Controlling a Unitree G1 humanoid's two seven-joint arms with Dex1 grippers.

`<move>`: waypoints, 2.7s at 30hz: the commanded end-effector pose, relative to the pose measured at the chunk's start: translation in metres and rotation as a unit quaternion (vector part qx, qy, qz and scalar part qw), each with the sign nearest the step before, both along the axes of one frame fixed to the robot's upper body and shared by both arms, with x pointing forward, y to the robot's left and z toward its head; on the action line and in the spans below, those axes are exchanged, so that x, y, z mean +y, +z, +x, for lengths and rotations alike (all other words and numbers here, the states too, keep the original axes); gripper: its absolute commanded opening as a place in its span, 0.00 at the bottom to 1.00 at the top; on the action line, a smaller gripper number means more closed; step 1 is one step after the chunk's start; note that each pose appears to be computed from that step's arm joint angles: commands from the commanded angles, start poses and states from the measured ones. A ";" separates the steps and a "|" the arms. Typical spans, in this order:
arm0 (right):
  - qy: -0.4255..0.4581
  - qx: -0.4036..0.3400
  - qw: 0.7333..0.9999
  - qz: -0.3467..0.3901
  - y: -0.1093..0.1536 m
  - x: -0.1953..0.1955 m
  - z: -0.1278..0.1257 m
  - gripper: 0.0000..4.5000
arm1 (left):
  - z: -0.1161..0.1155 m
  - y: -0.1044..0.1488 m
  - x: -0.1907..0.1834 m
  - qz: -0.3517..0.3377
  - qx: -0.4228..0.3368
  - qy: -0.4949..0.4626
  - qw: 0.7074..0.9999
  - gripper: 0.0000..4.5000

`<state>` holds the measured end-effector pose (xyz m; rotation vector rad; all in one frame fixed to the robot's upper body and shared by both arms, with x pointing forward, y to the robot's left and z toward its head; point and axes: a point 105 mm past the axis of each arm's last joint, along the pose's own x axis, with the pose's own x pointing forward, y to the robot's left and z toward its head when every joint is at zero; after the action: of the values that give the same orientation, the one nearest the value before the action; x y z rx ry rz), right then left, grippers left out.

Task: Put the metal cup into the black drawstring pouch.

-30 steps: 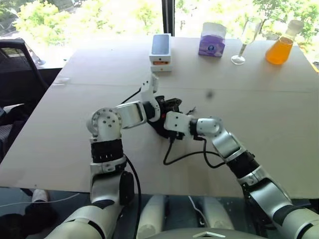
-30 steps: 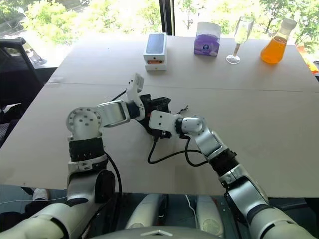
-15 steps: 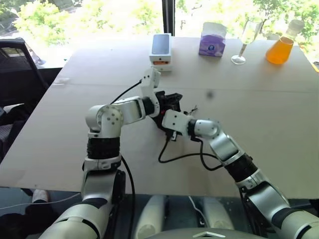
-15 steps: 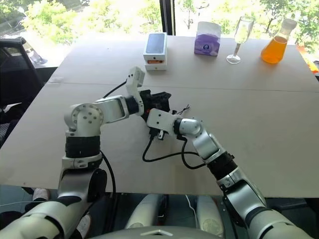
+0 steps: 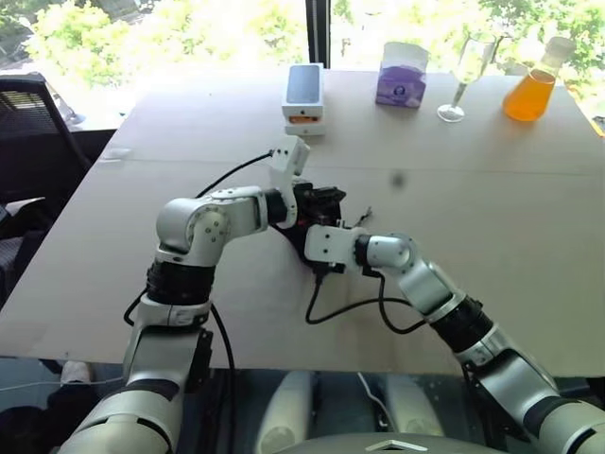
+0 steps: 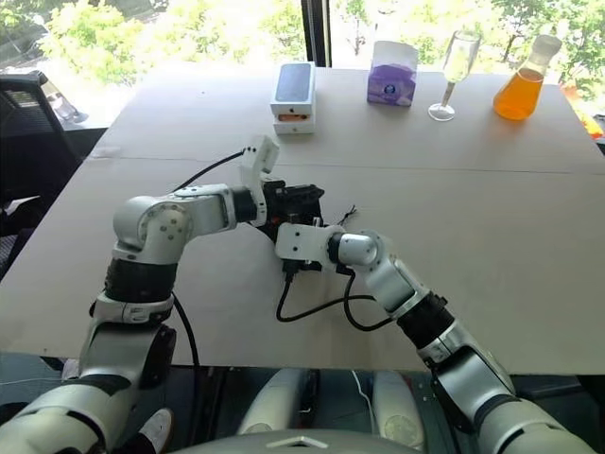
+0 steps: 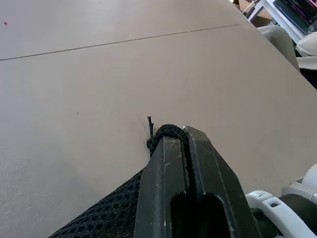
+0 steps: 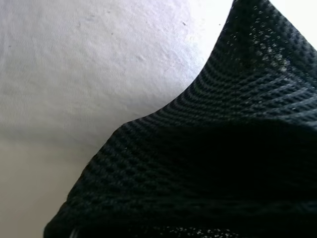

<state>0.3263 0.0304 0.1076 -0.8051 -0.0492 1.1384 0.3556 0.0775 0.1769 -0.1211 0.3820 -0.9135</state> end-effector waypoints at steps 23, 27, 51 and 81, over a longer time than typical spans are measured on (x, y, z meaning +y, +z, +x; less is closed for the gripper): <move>-0.134 -0.008 0.983 0.125 0.063 -0.077 0.033 0.19 | -0.012 -0.036 0.033 0.137 -0.080 -0.046 0.986 0.00; -0.154 0.037 0.976 0.147 0.061 -0.089 0.036 0.19 | -0.020 -0.039 0.030 0.160 -0.102 -0.073 0.979 0.00; -0.126 -0.009 0.973 0.194 0.088 -0.068 0.039 0.19 | -0.029 -0.023 0.015 0.010 0.026 -0.058 0.998 0.00; -0.131 0.006 0.970 0.206 0.072 -0.044 0.034 0.19 | -0.017 -0.010 0.044 -0.043 0.149 -0.034 0.987 0.00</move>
<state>0.3411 0.0142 0.1412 -0.4635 -0.0575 0.9911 0.3425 0.1181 0.1817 -0.3101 0.5629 -0.9884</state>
